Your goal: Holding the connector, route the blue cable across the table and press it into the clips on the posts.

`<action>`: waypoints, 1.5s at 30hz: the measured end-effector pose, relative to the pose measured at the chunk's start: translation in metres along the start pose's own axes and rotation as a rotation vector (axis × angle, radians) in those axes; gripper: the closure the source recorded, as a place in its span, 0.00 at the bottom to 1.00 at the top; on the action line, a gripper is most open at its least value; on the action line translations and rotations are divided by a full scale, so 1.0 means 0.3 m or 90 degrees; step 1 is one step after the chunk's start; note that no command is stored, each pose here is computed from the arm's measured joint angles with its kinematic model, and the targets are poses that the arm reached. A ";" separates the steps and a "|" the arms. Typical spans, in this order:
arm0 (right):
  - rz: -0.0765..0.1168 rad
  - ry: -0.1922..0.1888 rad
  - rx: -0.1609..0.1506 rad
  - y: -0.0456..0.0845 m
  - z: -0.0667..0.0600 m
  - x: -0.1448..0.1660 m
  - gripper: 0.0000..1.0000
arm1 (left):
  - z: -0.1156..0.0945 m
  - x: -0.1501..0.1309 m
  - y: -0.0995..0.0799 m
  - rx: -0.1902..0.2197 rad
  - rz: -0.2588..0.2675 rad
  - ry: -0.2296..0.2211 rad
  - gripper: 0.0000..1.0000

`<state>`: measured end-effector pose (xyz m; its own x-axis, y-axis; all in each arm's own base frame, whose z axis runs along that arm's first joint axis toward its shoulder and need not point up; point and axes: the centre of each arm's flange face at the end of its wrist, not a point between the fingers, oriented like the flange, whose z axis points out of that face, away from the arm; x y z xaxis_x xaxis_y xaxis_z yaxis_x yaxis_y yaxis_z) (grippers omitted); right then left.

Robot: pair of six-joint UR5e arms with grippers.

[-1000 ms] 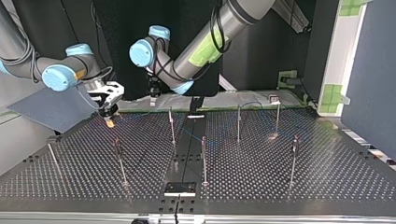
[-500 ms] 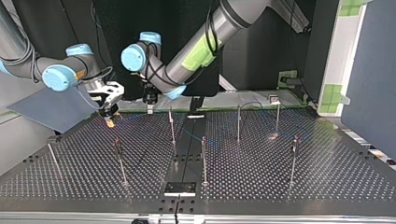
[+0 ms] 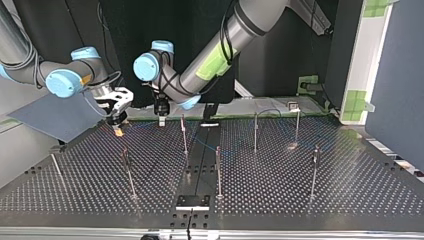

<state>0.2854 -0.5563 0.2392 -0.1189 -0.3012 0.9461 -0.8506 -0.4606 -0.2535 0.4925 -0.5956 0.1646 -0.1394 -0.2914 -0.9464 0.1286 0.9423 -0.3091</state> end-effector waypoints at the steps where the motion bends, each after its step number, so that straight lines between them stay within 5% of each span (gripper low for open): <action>1: 0.000 0.000 0.000 -0.001 0.000 0.000 1.00 | 0.010 0.001 0.001 -0.001 -0.001 -0.002 0.00; 8: 0.000 0.000 0.001 -0.001 0.000 0.001 1.00 | 0.074 -0.057 -0.007 -0.005 -0.019 -0.027 0.00; 14: 0.000 0.001 0.000 0.001 0.000 0.003 1.00 | 0.072 -0.061 -0.006 -0.010 -0.014 -0.021 0.00; 16: 0.000 0.002 0.001 0.000 0.000 0.006 1.00 | 0.069 -0.058 -0.002 -0.015 -0.011 -0.019 0.08; 17: -0.001 0.002 0.002 0.000 -0.001 0.007 1.00 | 0.068 -0.057 0.000 -0.017 -0.010 -0.018 0.36; 18: -0.001 0.003 0.002 -0.001 -0.001 0.008 1.00 | 0.067 -0.055 0.002 -0.018 -0.009 -0.018 0.50; 19: -0.002 0.003 0.002 -0.002 -0.001 0.009 1.00 | 0.066 -0.054 0.002 -0.019 -0.008 -0.017 0.50; 21: -0.002 0.004 0.003 -0.005 -0.002 0.011 1.00 | 0.066 -0.053 0.003 -0.019 -0.007 -0.016 0.82; 22: -0.003 0.004 0.004 -0.007 -0.003 0.013 1.00 | 0.065 -0.053 0.003 -0.019 -0.007 -0.015 0.82; 24: -0.003 0.005 0.005 -0.011 -0.004 0.016 1.00 | 0.065 -0.052 0.004 -0.018 -0.007 -0.014 1.00; 36: -0.006 0.021 0.011 -0.039 -0.027 0.072 1.00 | 0.058 -0.091 -0.009 -0.003 -0.031 -0.001 1.00; 45: -0.001 0.065 0.016 -0.068 -0.081 0.202 1.00 | -0.002 -0.236 -0.028 -0.031 -0.036 -0.006 1.00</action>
<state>0.2830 -0.5449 0.3067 -0.1705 -0.2153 0.9615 -0.8382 -0.4814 -0.2564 0.5006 -0.5829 0.2343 -0.1362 -0.3459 -0.9283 0.0732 0.9310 -0.3577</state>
